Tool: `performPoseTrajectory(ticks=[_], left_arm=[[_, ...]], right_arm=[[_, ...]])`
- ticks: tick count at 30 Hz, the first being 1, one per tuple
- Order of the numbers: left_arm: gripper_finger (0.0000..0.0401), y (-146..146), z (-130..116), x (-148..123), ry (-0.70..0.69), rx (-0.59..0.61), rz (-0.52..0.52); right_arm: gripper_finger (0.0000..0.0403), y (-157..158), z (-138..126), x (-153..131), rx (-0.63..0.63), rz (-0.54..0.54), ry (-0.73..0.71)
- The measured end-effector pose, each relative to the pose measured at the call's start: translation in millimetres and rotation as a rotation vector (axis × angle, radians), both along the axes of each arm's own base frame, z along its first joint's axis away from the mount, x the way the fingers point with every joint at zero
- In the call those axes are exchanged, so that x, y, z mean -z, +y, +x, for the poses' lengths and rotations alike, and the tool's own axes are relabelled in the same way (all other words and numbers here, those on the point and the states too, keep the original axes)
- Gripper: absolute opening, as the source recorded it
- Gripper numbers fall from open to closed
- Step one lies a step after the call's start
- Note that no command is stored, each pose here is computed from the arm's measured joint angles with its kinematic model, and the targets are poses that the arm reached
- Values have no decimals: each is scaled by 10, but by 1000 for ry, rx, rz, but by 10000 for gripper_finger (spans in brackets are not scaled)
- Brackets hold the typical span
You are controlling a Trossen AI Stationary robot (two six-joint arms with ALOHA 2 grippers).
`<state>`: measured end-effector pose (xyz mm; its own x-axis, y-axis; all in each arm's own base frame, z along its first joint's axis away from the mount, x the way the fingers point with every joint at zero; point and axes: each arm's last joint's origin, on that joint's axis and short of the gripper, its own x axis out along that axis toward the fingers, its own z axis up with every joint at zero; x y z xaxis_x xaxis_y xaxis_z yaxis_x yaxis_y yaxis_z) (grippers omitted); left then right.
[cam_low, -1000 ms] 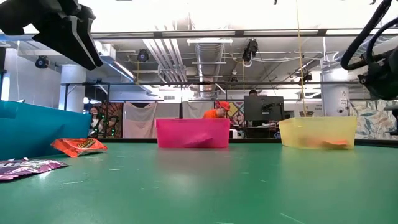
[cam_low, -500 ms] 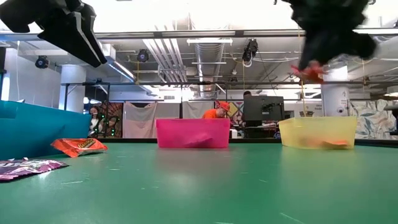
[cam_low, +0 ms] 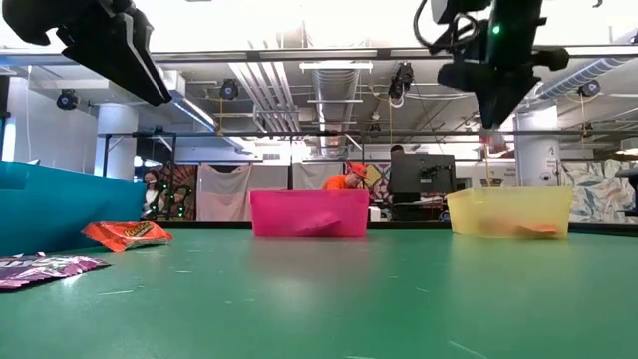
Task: Sort candy by brand, put in halloween buckets
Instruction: Put the orange chocolate into the yellow bin, then put the violet candy into the red bin
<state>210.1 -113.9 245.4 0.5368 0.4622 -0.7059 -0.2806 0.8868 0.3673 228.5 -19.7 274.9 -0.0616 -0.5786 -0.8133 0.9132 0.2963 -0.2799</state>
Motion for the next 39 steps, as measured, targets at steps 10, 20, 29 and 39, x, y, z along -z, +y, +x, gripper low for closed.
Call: performPoseTrajectory(ticks=[10,20,29,39], left_arm=[[168,-9,11,-3,-9,2,-15],[168,-31,20,3,8,25,-67],[168,-130,145,-61,-62,187,-57],[168,-165,216,-110,-108,265,-24]], right_arm=[[186,-84,8,44,-25,38,29],[208,655,418,62,-508,454,-313],[208,1543,296,413,-521,778,-168],[208,1975,140,976,-378,846,75]])
